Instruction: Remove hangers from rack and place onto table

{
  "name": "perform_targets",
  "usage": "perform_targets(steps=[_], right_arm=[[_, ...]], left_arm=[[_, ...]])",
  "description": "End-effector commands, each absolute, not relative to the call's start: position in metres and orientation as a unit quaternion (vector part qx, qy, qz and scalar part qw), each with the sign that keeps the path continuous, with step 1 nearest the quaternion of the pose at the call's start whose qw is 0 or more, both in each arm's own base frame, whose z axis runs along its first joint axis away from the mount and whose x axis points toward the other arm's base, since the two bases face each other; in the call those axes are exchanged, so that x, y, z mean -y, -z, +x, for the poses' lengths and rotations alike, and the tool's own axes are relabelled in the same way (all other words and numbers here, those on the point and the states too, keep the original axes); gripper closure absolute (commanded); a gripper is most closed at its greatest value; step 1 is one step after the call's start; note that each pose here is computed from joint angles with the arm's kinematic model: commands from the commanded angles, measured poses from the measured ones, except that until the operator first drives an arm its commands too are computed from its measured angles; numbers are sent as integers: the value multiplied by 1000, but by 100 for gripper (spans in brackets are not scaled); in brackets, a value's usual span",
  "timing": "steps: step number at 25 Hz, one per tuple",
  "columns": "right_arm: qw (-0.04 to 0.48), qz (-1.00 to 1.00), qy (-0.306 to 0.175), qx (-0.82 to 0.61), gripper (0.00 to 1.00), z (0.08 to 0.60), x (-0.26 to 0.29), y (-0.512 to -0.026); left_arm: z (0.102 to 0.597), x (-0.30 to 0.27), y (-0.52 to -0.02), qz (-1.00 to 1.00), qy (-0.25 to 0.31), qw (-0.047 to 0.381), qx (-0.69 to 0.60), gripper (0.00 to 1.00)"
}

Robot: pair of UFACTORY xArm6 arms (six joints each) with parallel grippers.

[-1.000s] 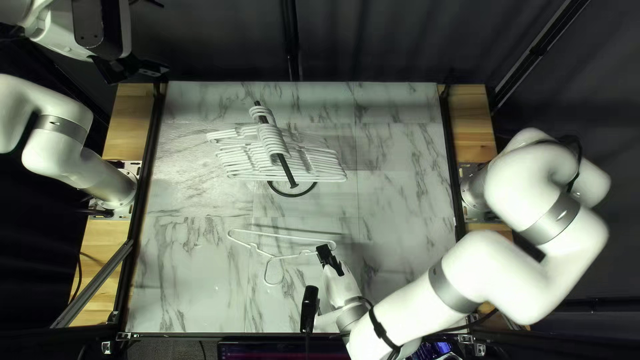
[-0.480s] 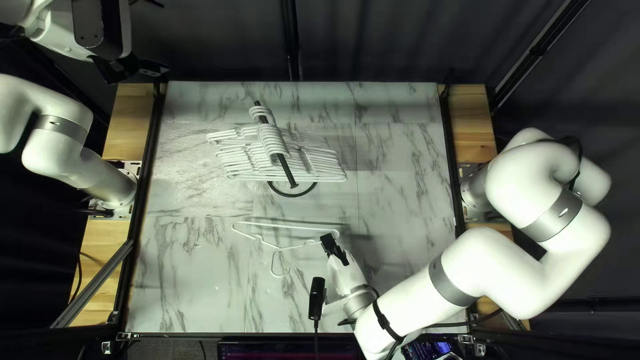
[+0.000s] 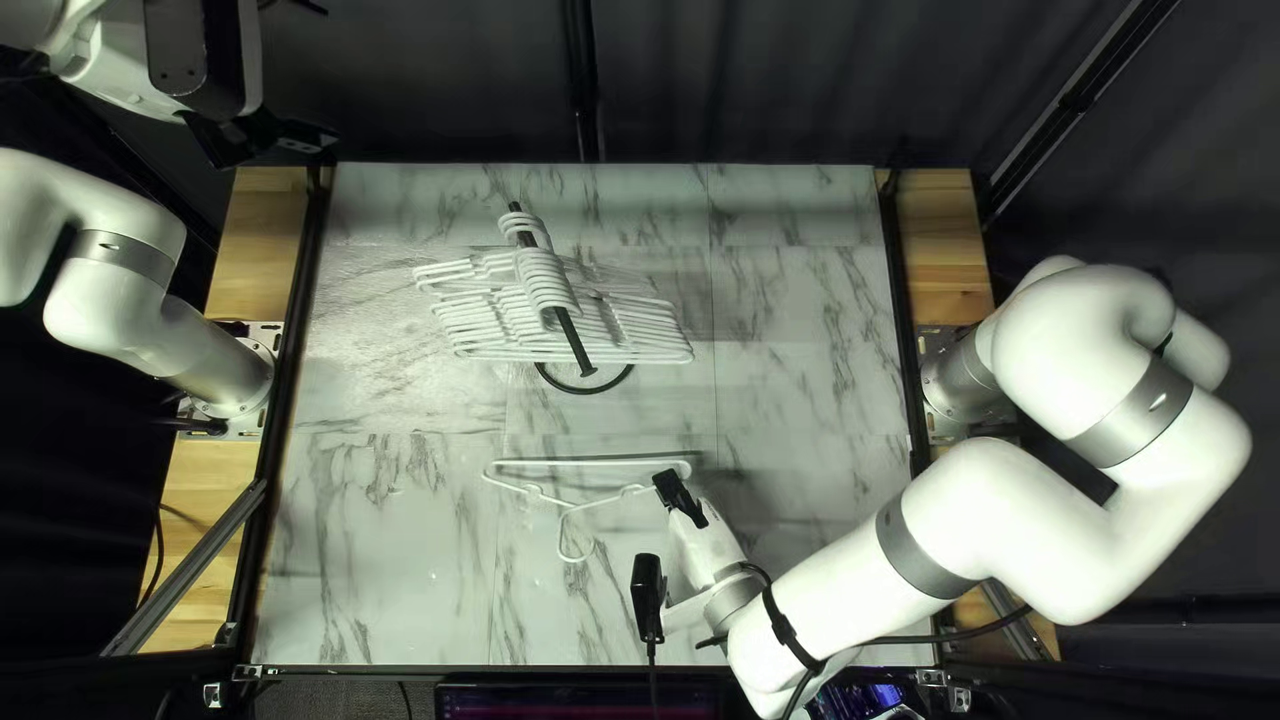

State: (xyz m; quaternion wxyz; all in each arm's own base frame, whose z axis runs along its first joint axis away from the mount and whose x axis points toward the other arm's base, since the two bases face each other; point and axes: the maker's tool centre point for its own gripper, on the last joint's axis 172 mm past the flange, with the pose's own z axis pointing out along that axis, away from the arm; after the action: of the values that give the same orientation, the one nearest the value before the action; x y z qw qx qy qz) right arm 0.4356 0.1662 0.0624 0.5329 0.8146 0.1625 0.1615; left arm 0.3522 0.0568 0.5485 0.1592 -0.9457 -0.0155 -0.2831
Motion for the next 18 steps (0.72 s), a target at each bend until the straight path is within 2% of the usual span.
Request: perform_targets(steps=[1, 2, 3, 4, 12, 15, 18], right_arm=[[529, 816, -160, -168, 98, 435, -165, -62], [528, 817, -160, -169, 91, 435, -164, -62], [526, 818, -160, -170, 41, 435, -164, -62], [522, 819, -161, -172, 0, 436, -164, -62], [487, 835, -172, -190, 0, 437, -167, -68], [460, 845, -185, -201, 0, 436, -172, -72], [398, 865, -215, -217, 0, 430, -176, -75]], left_arm=[[352, -57, -549, -946, 283, 159, 15, 0], [352, -57, -549, -946, 283, 159, 15, 0], [352, -57, -549, -946, 283, 159, 15, 0], [352, -57, -549, -946, 283, 159, 15, 0], [352, -57, -549, -946, 283, 159, 15, 0], [352, -57, -549, -946, 283, 159, 15, 0], [352, -57, -549, -946, 283, 159, 15, 0]])
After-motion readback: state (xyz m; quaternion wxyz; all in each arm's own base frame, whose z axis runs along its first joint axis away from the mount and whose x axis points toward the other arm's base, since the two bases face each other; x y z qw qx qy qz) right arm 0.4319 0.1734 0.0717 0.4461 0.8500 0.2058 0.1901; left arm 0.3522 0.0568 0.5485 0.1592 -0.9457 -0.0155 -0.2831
